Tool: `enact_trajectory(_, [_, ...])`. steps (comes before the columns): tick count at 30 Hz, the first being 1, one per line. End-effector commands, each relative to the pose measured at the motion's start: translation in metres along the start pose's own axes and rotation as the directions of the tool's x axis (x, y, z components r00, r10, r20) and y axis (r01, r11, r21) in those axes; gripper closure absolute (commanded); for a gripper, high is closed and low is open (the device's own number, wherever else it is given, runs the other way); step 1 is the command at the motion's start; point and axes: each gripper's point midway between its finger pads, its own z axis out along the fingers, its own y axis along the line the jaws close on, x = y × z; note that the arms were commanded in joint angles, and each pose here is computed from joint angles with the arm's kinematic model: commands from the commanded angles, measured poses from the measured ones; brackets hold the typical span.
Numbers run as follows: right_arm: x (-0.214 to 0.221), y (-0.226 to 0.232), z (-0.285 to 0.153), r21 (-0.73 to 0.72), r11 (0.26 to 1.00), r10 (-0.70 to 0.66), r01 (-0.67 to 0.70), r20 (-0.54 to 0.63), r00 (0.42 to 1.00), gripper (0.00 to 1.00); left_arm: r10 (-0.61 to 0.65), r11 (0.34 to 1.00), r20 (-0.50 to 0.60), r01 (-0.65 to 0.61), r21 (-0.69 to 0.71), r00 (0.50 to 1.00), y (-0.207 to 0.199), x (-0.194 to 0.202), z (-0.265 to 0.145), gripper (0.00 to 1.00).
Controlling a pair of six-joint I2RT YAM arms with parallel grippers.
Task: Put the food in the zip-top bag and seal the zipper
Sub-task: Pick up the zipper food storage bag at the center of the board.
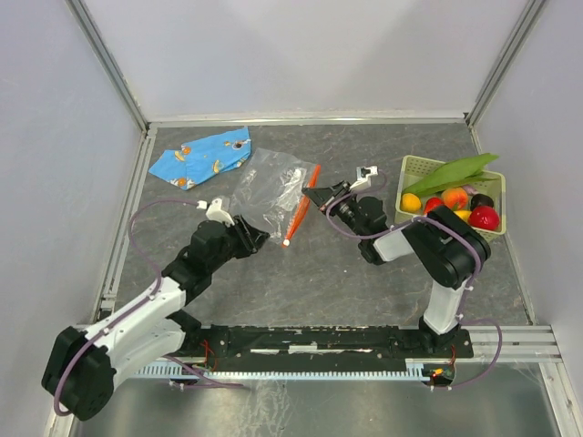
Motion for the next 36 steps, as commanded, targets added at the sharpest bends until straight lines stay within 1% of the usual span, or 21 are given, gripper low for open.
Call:
enact_trajectory(1, [-0.014, 0.032, -0.001, -0.051, 0.998, -0.023, 0.024, 0.013, 1.000, 0.98, 0.092, 0.994, 0.103, -0.085, -0.072, 0.990, -0.004, -0.034, -0.013, 0.51])
enact_trajectory(5, [-0.017, 0.032, -0.004, -0.009, 0.999, -0.037, 0.037, 0.004, 0.999, 0.98, 0.147, 0.987, 0.140, -0.136, -0.081, 0.979, -0.018, -0.048, -0.021, 0.47])
enact_trajectory(10, [-0.019, 0.034, -0.009, 0.062, 0.996, -0.065, 0.066, -0.009, 0.998, 0.98, 0.235, 0.970, 0.145, -0.222, -0.098, 0.961, -0.044, -0.052, -0.014, 0.43])
enact_trajectory(15, [-0.022, 0.034, -0.018, 0.141, 0.984, -0.107, 0.108, -0.018, 0.994, 0.98, 0.341, 0.939, 0.179, -0.323, -0.122, 0.923, -0.077, -0.059, -0.003, 0.34])
enact_trajectory(19, [-0.028, 0.041, -0.023, 0.164, 0.980, -0.113, 0.115, -0.019, 0.993, 0.98, 0.426, 0.903, 0.171, -0.407, -0.136, 0.889, -0.098, -0.054, 0.011, 0.31])
enact_trajectory(21, [-0.027, 0.041, -0.026, 0.187, 0.976, -0.111, 0.115, -0.032, 0.993, 0.98, 0.451, 0.892, 0.182, -0.431, -0.137, 0.874, -0.107, -0.053, 0.015, 0.30])
enact_trajectory(23, [-0.028, 0.040, -0.028, 0.203, 0.973, -0.106, 0.110, -0.033, 0.994, 0.98, 0.489, 0.872, 0.174, -0.472, -0.131, 0.855, -0.115, -0.043, 0.021, 0.29])
enact_trajectory(28, [-0.030, 0.041, -0.032, 0.229, 0.966, -0.109, 0.116, -0.042, 0.993, 0.98, 0.567, 0.823, 0.187, -0.542, -0.172, 0.802, -0.128, -0.029, 0.031, 0.29])
enact_trajectory(33, [-0.029, 0.040, -0.034, 0.236, 0.965, -0.102, 0.112, -0.051, 0.993, 0.98, 0.636, 0.768, 0.203, -0.584, -0.263, 0.745, -0.129, -0.022, 0.038, 0.30])
enact_trajectory(36, [-0.028, 0.041, -0.035, 0.234, 0.966, -0.099, 0.108, -0.051, 0.994, 0.98, 0.662, 0.743, 0.193, -0.602, -0.294, 0.724, -0.127, -0.016, 0.047, 0.32])
